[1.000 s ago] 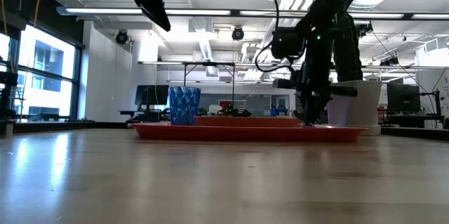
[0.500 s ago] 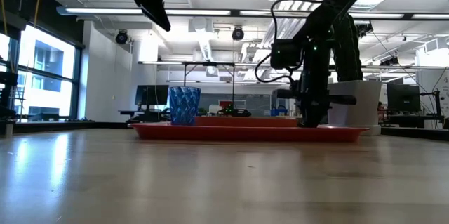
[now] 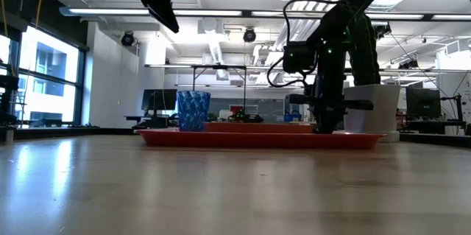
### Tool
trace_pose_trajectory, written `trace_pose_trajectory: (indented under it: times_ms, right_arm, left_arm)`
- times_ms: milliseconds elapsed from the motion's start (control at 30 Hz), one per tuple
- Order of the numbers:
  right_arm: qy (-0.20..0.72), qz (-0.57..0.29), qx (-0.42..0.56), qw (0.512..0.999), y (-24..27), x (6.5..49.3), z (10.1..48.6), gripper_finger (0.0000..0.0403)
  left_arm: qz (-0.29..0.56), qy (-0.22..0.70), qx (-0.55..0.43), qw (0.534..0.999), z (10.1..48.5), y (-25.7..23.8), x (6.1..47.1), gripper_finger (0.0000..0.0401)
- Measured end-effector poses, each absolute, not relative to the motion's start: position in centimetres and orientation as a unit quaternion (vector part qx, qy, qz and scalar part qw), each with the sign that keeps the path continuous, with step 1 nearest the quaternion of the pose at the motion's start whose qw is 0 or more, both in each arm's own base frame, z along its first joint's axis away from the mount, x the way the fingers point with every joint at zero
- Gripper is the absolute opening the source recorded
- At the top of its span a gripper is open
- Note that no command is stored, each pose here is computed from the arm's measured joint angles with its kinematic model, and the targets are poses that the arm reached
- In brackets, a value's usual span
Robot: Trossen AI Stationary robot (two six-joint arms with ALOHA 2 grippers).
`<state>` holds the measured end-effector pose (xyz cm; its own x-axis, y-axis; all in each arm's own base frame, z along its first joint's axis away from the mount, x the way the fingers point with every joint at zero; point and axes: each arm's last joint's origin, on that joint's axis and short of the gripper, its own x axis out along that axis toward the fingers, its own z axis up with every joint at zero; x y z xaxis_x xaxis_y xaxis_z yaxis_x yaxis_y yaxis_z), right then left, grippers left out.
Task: Pick and place plate/cup/fork/spoon on tray
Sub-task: Put the blue spoon on the left side of the white orange fork
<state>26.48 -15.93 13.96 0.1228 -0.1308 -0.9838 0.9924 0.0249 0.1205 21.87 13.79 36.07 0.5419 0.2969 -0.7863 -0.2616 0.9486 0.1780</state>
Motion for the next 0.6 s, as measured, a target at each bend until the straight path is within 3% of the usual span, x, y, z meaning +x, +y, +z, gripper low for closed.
trace_pose_trajectory:
  times_ms: [367, 600]
  right_arm:
    - [0.437, -0.496, 0.491, 0.567, -15.95, 26.5, 13.94, 0.0068]
    - [0.429, -0.5, 0.488, 0.573, -15.84, 26.19, 14.72, 0.0074]
  left_arm:
    - [0.159, 0.451, 0.02, 0.878, 36.07, 13.79, 21.87, 0.0138]
    - [0.159, 0.451, 0.02, 0.878, 36.07, 13.79, 21.87, 0.0138]
